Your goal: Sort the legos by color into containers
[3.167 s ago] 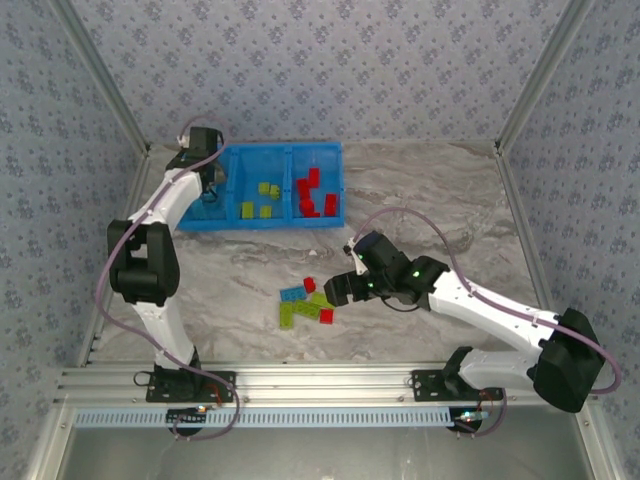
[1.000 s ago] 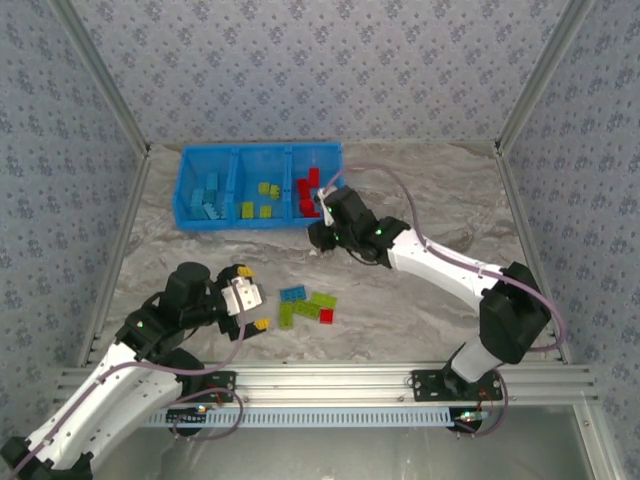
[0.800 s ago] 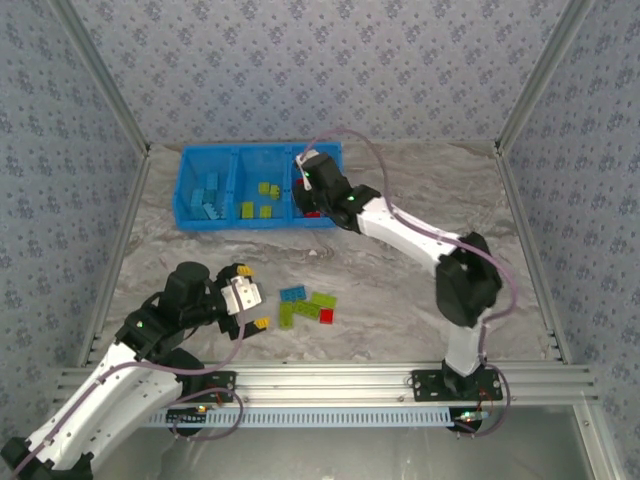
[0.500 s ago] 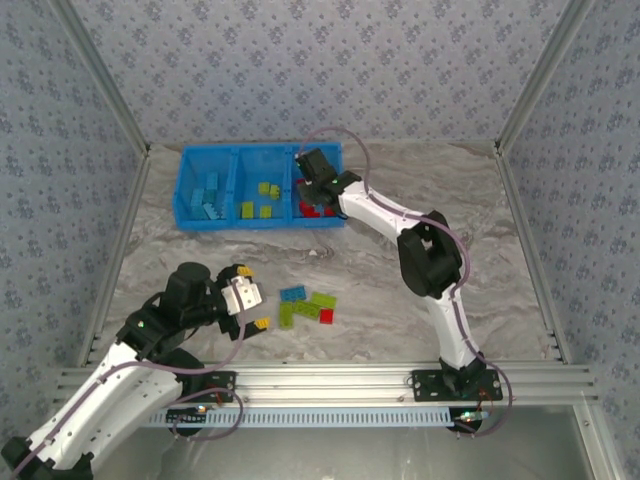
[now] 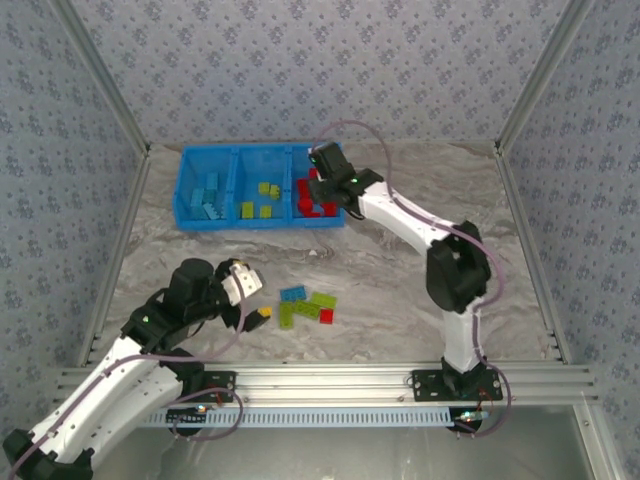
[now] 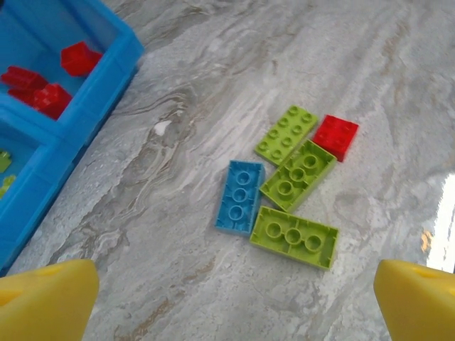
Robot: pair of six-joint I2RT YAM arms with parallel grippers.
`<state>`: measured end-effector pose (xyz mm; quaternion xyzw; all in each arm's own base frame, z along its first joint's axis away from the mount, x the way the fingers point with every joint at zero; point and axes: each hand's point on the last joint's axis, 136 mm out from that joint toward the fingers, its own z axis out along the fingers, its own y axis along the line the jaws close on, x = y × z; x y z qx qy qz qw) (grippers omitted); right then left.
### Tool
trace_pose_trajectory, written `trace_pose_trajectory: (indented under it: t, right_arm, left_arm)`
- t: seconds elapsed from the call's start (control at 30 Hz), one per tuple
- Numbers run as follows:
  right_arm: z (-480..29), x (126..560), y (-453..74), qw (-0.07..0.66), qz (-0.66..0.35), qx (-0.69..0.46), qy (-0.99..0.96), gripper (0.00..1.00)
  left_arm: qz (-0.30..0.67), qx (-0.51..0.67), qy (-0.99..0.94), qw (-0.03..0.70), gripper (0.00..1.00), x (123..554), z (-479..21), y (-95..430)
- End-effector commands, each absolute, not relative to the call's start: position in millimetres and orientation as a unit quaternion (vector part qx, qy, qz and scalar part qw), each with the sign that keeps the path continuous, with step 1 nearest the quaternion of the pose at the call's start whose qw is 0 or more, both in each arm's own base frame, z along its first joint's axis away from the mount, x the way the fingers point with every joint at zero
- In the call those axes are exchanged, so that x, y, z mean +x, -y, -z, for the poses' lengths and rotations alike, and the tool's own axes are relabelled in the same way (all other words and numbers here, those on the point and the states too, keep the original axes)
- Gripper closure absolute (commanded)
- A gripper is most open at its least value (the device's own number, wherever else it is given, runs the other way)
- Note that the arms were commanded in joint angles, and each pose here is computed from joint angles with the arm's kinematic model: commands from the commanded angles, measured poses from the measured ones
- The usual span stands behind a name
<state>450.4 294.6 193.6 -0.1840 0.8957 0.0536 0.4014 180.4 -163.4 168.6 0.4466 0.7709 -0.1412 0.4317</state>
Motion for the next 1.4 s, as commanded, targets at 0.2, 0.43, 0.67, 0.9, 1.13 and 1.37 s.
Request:
trace_pose_trajectory:
  t: [0.2,0.43,0.67,0.9,1.13,1.37]
  right_arm:
    - [-239,337,-256,0.445,-0.18,-0.134,-0.867,0.28]
    - [-190,261,-248,0.377,-0.191,-0.178,-0.889,0.18]
    - [-155,241,-243,0.331,-0.186,-0.172,-0.909,0.09]
    - [-156,247,-242,0.339,-0.172,-0.175,-0.908,0.07]
    - [-152,248,-237,0.334,-0.164,-0.165,-0.914,0.07]
    - [-152,246,-237,0.328,-0.167,-0.169,-0.914,0.07]
  left_arm:
    - [0.173,-0.045,-0.896,0.406,0.01,240,-212,126]
    - [0.215,-0.184,-0.915,0.286,0.01,233,-153,173]
    - [0.149,-0.155,-0.949,0.232,0.01,226,-97,213]
    - [0.113,-0.106,-0.967,0.201,0.01,235,-64,241]
    - [0.079,-0.087,-0.978,0.172,0.02,236,-33,247]
    - [0.061,-0.092,-0.98,0.166,0.36,234,-23,239]
